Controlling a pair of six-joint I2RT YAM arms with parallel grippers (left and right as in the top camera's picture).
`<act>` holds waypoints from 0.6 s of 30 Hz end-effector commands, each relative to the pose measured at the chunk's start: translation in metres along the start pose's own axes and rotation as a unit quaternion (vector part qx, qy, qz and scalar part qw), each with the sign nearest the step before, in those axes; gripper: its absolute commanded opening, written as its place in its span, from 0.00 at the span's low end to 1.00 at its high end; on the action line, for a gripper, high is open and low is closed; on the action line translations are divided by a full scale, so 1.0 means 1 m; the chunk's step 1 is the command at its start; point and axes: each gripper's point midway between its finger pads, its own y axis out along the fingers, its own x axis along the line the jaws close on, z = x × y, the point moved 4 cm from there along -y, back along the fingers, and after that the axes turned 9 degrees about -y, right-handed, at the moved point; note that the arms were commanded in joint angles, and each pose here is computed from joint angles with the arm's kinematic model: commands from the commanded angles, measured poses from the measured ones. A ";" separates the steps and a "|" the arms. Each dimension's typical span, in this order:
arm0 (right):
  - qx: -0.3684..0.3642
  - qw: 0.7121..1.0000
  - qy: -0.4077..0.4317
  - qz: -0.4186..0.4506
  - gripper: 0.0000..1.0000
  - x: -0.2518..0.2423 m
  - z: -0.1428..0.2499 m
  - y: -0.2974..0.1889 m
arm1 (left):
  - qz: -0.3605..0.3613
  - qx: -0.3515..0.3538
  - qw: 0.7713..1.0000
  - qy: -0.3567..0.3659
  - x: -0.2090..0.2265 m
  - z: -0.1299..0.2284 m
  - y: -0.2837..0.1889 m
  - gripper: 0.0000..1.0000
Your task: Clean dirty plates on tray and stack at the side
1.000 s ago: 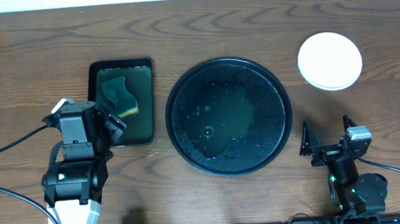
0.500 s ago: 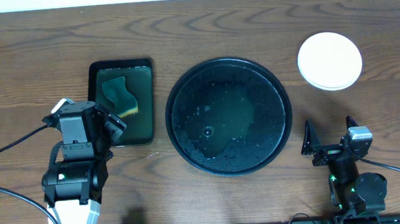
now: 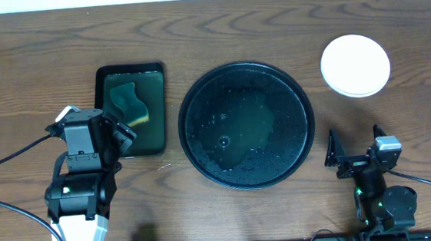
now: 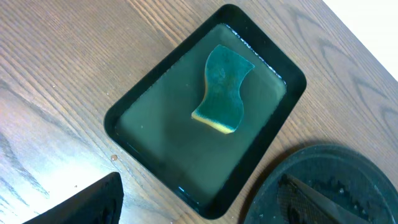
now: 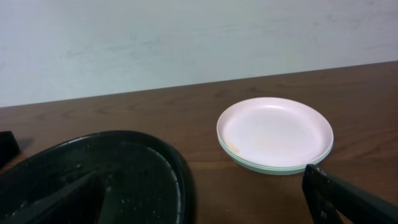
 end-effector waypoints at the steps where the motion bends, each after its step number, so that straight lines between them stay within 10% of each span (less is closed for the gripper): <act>1: 0.001 1.000 -0.009 0.010 0.99 -0.003 0.001 0.000 | -0.008 -0.001 1.000 -0.002 0.003 0.000 0.001 0.79; 8: 0.001 1.000 -0.009 0.010 0.99 -0.003 0.001 0.000 | -0.018 0.007 1.000 0.012 0.007 0.003 0.001 0.79; 18: 0.001 1.000 -0.009 0.010 0.99 -0.003 0.001 0.000 | 0.050 0.099 0.965 0.237 -0.006 0.031 0.008 0.79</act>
